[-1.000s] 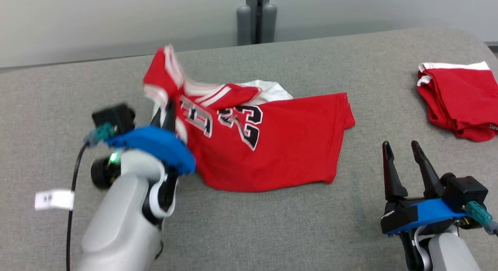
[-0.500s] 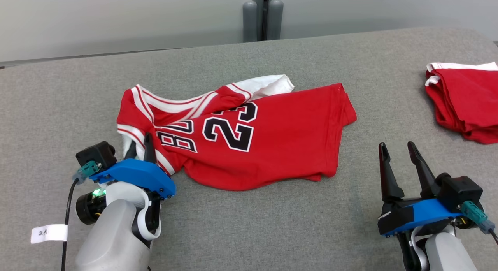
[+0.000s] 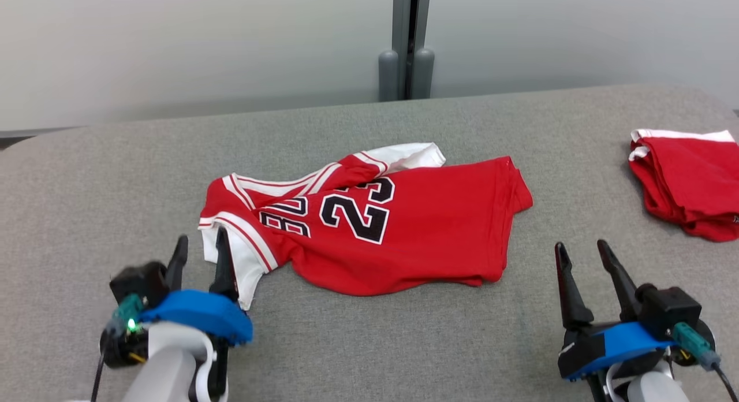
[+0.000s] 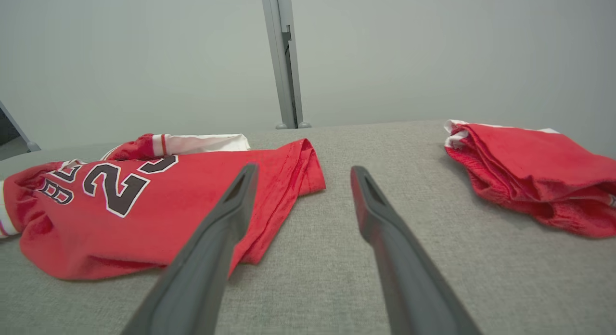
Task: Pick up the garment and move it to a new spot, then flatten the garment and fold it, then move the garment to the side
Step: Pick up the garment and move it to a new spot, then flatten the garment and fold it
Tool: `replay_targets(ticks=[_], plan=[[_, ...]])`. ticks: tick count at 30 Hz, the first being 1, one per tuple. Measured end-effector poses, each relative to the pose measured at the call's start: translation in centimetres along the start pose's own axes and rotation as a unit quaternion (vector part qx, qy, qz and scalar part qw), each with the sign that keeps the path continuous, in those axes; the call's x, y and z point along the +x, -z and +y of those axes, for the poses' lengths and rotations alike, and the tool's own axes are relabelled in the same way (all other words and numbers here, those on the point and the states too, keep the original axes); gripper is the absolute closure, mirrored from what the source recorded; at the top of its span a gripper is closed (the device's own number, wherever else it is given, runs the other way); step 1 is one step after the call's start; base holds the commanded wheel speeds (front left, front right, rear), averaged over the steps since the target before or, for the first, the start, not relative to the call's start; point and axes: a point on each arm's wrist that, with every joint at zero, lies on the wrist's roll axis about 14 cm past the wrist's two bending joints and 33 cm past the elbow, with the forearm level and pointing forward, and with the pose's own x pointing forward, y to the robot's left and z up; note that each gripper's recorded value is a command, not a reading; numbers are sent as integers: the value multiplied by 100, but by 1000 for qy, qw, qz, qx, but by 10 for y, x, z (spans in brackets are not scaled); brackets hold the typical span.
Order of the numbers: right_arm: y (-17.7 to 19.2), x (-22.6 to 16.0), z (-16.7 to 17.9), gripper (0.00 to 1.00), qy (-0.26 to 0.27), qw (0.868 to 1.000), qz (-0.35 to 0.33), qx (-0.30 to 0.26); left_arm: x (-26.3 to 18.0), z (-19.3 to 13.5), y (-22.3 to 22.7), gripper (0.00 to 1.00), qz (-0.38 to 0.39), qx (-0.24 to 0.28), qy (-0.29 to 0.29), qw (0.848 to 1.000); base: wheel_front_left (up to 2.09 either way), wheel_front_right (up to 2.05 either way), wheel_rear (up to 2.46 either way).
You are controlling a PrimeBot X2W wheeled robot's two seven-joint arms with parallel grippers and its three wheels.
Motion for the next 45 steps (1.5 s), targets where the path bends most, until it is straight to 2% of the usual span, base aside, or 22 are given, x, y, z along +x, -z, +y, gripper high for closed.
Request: replay_targets(ticks=[6, 15, 20, 45], plan=[[10, -14, 6, 0, -8, 1000, 16, 0, -32, 2, 12, 0, -5, -31, -12, 999, 0, 0, 0], [20, -25, 15, 0, -18, 999, 29, 20, -64, -1, 10, 0, -29, 9, -15, 999, 0, 0, 0], [21, -28, 19, 0, -22, 999, 30, 25, -76, 1, 8, 0, -37, 15, -20, 999, 0, 0, 0], [20, -29, 27, 0, -34, 999, 30, 22, -91, -3, 18, 0, -28, 27, -16, 999, 0, 0, 0]])
